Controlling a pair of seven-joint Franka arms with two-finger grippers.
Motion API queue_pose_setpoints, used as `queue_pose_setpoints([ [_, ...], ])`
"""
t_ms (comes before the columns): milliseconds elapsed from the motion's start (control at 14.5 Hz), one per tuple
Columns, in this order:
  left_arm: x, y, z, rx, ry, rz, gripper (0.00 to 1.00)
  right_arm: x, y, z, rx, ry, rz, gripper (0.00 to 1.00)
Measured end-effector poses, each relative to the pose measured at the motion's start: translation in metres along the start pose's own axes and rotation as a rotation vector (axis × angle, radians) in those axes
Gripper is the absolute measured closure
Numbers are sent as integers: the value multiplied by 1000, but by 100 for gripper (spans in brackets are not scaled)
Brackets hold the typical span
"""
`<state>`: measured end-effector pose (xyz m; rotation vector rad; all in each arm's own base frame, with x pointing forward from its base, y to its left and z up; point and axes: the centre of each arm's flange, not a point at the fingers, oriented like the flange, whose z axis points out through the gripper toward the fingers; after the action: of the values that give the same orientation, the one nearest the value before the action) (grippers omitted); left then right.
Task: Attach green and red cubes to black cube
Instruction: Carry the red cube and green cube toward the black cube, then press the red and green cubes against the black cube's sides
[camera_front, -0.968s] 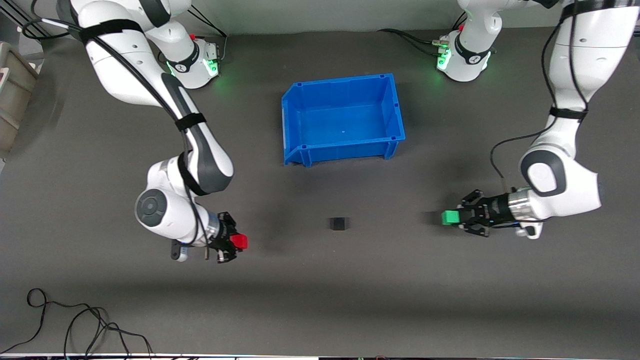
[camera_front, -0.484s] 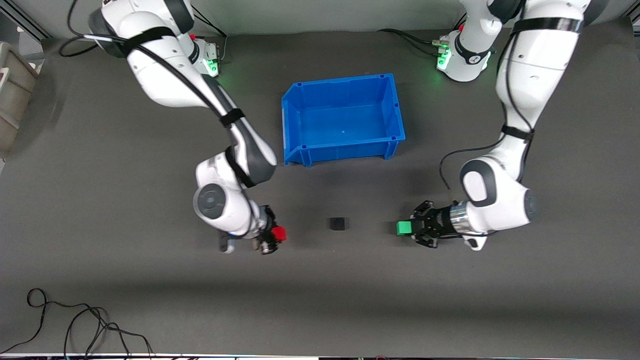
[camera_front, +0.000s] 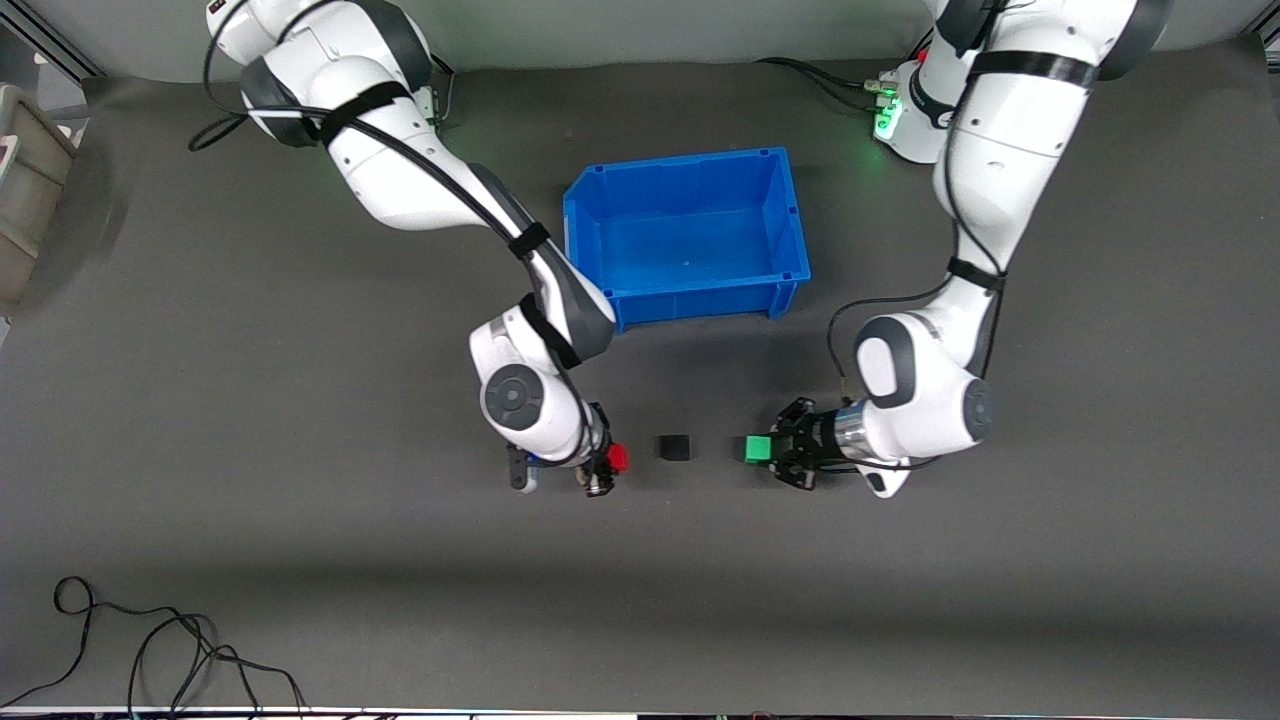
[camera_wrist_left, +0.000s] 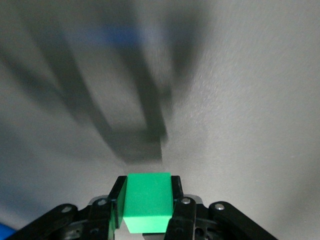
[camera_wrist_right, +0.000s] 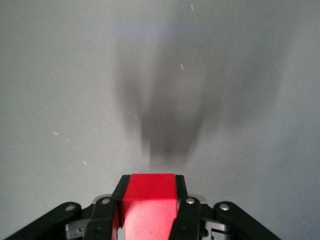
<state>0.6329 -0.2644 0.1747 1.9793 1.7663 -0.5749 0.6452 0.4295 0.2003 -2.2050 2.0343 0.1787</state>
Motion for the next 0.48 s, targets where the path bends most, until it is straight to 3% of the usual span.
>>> queue_pose_setpoints([
  [484, -29, -3, 28, -12, 11, 36, 60, -27, 14, 28, 21, -9, 10, 60],
])
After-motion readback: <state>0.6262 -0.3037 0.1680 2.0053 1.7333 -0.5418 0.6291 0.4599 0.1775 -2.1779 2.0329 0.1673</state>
